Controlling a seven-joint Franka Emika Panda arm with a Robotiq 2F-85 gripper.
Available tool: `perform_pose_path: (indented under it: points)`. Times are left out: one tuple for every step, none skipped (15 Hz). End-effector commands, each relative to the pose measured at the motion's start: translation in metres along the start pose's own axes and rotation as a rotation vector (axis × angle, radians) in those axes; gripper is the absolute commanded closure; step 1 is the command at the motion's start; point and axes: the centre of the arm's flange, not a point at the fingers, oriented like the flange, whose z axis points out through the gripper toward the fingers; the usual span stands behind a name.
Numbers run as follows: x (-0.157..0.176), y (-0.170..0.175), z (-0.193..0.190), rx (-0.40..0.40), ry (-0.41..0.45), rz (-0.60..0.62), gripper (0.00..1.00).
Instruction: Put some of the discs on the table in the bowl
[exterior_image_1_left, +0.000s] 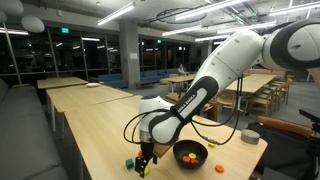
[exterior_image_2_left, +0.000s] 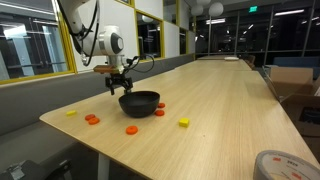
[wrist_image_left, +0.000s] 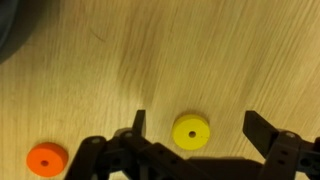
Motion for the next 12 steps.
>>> perform_pose_path:
  points:
    - [0.021,-0.005,0.001,0.016,-0.008,-0.021,0.0]
    - [0.022,-0.006,0.002,0.016,-0.011,-0.024,0.0]
    - [0.024,-0.006,0.005,0.016,-0.014,-0.027,0.0]
    - [0.025,-0.007,0.005,0.017,-0.016,-0.029,0.0]
    - [0.025,-0.007,0.007,0.017,-0.018,-0.031,0.0]
    - [0.026,-0.008,0.008,0.017,-0.019,-0.033,0.0]
    - [0.026,-0.008,0.009,0.017,-0.02,-0.035,0.0]
    - [0.027,-0.008,0.01,0.017,-0.021,-0.036,0.0]
    - [0.027,-0.008,0.012,0.016,-0.023,-0.036,0.0]
    - [0.027,-0.008,0.013,0.016,-0.024,-0.036,0.0]
    - [0.027,-0.007,0.013,0.016,-0.026,-0.035,0.0]
    - [0.027,-0.007,0.013,0.015,-0.026,-0.035,0.0]
